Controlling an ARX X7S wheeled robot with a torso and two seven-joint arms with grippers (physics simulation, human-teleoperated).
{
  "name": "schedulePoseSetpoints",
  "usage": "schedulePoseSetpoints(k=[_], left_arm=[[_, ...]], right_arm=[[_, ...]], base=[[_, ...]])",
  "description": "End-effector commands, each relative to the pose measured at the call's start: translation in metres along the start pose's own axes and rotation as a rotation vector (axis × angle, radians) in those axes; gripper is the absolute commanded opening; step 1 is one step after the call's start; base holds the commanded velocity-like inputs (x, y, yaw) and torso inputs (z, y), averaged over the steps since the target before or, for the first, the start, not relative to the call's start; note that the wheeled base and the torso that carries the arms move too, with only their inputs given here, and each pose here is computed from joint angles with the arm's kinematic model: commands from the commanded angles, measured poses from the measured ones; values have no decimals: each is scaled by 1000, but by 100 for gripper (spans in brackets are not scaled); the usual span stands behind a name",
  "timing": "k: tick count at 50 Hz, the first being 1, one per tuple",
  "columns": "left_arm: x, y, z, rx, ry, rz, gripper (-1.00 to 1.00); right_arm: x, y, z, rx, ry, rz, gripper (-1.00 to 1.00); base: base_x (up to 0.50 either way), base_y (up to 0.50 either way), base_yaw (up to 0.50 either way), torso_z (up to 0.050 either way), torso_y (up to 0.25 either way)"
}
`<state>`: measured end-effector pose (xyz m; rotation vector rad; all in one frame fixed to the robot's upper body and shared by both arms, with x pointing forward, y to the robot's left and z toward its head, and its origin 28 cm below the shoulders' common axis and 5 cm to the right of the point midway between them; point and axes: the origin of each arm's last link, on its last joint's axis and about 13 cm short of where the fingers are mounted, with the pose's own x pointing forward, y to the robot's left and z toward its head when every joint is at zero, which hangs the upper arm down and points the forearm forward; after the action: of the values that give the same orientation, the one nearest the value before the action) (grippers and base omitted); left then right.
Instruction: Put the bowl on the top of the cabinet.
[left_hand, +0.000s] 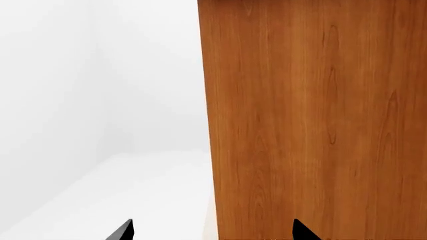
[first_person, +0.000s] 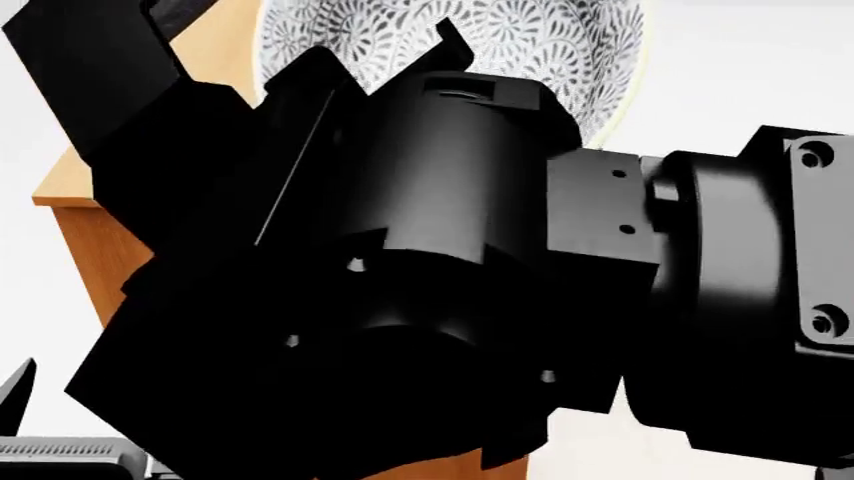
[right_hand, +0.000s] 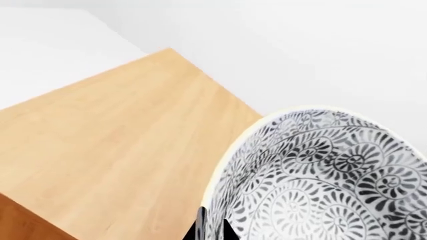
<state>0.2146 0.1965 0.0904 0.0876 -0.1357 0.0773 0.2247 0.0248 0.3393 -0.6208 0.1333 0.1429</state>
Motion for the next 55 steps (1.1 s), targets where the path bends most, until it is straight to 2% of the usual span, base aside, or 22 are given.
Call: schedulePoseSetpoints(k=[1,23,36,55], left_arm=[[0,0,-1,0,4,-3,100],[2,1,-4,-2,13,1,100],[2,0,-5,4,15,-3,100],[1,0,-7,8,21,-6,100]], right_arm=[[0,12,2,6,-20,75,-100],[5,17,3,-8,-62,88,-100],[19,15,0,-20,-73,92,-100],[33,9,3,25,-65,51,-100]], base=[[0,3,0,0,0],[0,1,1,0,0],[0,0,0,0,0],[1,0,0,0,0]])
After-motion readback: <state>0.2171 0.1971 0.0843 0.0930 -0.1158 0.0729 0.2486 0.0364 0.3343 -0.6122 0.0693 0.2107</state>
